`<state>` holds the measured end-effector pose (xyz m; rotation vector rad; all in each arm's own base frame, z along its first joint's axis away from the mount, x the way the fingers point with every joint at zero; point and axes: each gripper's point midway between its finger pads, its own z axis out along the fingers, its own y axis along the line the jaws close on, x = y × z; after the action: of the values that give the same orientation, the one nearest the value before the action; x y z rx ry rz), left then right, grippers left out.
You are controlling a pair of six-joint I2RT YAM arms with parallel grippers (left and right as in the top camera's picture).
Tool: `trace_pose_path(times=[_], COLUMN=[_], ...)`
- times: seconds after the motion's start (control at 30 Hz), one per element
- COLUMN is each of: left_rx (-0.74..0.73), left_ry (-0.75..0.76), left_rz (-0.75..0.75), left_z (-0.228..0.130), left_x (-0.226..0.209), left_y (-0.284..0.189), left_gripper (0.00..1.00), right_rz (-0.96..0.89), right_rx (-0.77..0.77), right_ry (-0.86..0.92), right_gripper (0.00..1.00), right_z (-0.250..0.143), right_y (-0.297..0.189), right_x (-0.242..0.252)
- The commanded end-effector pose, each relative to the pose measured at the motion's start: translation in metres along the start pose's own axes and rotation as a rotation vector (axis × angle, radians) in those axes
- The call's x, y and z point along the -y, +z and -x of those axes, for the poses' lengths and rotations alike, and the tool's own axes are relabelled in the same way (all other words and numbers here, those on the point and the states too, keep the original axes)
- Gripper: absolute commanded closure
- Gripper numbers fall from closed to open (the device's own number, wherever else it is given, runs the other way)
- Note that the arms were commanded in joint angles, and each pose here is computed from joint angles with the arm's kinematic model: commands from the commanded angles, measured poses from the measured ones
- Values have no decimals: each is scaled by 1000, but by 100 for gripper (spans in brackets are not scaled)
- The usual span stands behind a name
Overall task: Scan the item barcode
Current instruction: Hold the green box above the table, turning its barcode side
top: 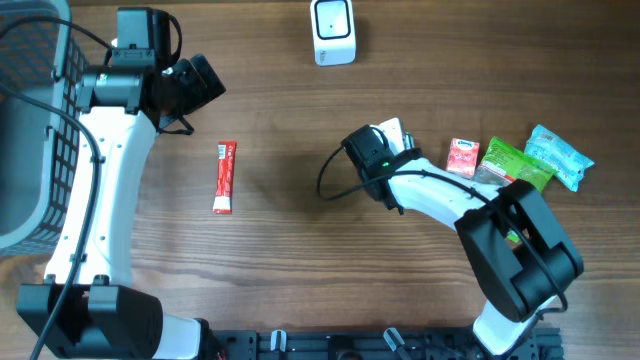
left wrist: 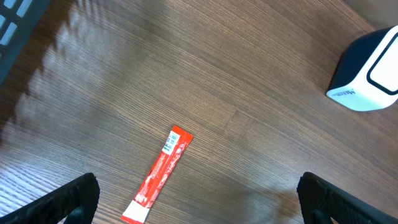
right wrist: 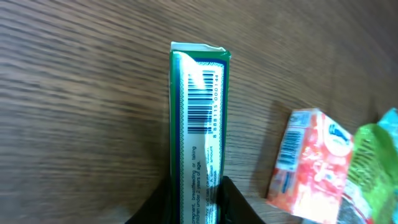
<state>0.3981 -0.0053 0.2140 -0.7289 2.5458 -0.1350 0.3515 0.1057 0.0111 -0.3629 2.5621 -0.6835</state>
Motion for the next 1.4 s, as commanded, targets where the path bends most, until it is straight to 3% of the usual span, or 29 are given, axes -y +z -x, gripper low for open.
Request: trace_pose_path(times=[0.0,0.2,0.3,0.37,0.43,0.57,0.87,0.97,1.03,1.1,1.23,1.37], left_rx=[5,5,5,5,5,5,5,5,5,5,5,5], left_ry=[0,0,0,0,0,0,0,0,0,0,0,0], left_rz=[3,3,3,3,3,3,3,3,3,3,3,3], left_z=[1,1,1,1,1,1,1,1,1,1,1,1], left_x=[-2,-2,-2,-2,-2,-2,-2,-2,-2,-2,-2,-2], left_y=[-1,-1,-1,-1,-1,-1,-1,-1,-1,-1,-1,-1], left_gripper=[0,0,0,0,0,0,0,0,0,0,0,0], right_rz=[134,7,-63,-196,-305,-324,-391,-328,-296,-294,-270,-91], right_rx=[-5,59,100,153,187,200,131,113,112,113,112,134], right_ry=[0,-47,-77,-91,-91,-65,-256,-281,-277,-276,-273,-206], right_gripper=[74,73,86,88,87,86,83,77,57,49,47,41], right_z=[-3,4,7,15,20,25,9,5,5,5,6,22], right_y=[-10,-20,-29,-38,-44,-41,-11,-4,-2,-2,-2,-16], right_x=[-30,-23,-20,-3,13,17,2,-10,-15,-16,-19,-34])
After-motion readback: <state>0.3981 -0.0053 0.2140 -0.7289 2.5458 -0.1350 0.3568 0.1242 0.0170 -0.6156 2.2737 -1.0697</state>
